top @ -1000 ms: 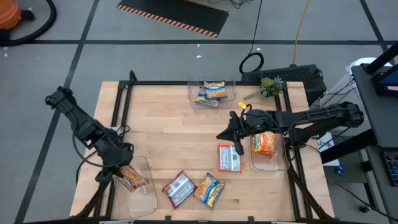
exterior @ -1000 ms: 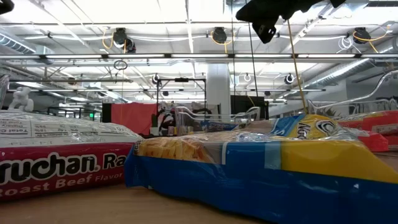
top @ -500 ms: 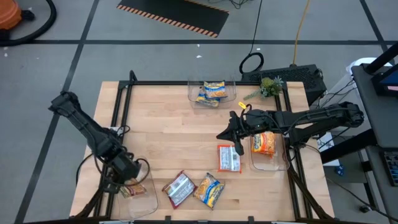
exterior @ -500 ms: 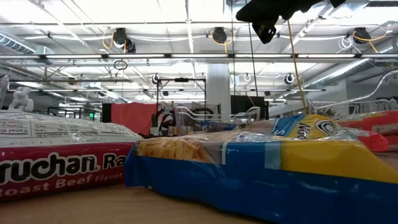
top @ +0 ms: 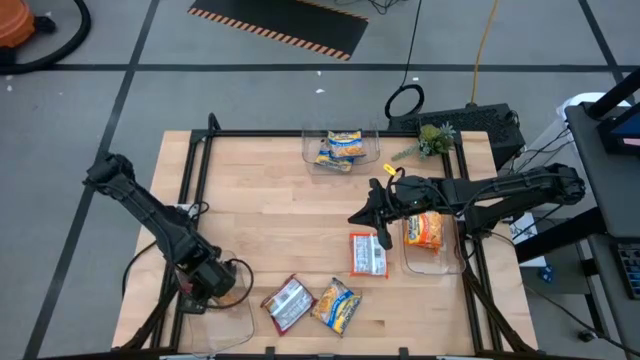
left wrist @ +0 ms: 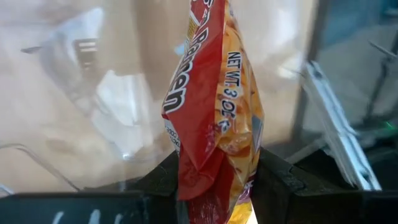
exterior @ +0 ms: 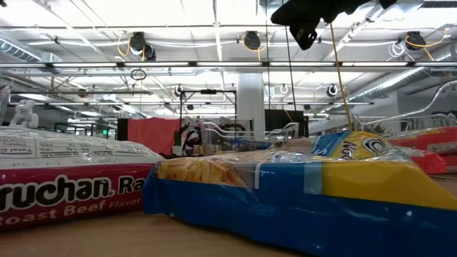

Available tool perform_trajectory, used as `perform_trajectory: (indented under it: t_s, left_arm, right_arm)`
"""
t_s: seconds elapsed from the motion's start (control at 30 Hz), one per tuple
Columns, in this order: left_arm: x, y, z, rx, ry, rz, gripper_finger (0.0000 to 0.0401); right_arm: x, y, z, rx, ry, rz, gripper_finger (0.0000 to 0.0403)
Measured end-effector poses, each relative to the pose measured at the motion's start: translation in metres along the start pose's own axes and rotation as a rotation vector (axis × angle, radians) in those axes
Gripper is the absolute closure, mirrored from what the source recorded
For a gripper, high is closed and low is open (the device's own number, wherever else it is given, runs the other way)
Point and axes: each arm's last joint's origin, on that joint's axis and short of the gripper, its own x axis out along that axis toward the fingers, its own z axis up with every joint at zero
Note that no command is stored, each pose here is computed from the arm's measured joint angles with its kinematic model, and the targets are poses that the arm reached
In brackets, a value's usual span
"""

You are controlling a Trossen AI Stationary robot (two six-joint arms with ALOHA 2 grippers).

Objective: Sort Maruchan noodles
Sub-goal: Put the top red noodle pack into the left transparent bin

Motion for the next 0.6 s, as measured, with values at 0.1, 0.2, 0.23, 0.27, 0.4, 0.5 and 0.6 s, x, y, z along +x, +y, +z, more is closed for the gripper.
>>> perform_trajectory:
  t_s: [0.1, 0.2, 0.23, 0.27, 0.4, 0.5, 0.6]
  left_arm:
    - [0.0040, 0.0007, 0.0031, -0.034, -0.004, 0.032, 0.0272]
    - [0.0072, 0.0005, 0.0049, -0.068, 0.006, 0.042, 0.0253]
    - [0.0073, 0.0007, 0.0051, -0.080, 0.001, 0.048, 0.0243]
    - [0.0071, 0.0010, 0.0052, -0.098, -0.009, 0.057, 0.0232]
    - [0.0066, 0.0032, 0.0068, -0.178, -0.054, 0.101, 0.0189]
    - [0.0064, 0.0033, 0.0069, -0.192, -0.048, 0.094, 0.0164]
    - [0.0033, 0.0018, 0.0051, -0.196, -0.014, 0.073, 0.0155]
  right_arm:
    - [0.0000, 0.0000, 0.0000, 0.001, 0.000, 0.000, 0.0403]
    - [0.0000, 0.0000, -0.0001, 0.002, 0.001, 0.001, 0.0403]
    - [0.0000, 0.0000, -0.0001, 0.002, 0.001, 0.001, 0.0403]
    - [0.0000, 0.0000, -0.0001, 0.002, 0.002, 0.001, 0.0403]
    - [0.0000, -0.0002, -0.0013, 0.003, 0.013, 0.001, 0.0403]
    - [0.0000, -0.0003, -0.0025, 0.017, 0.026, 0.000, 0.0403]
    - [-0.0002, -0.0009, -0.0056, 0.057, 0.058, -0.008, 0.0403]
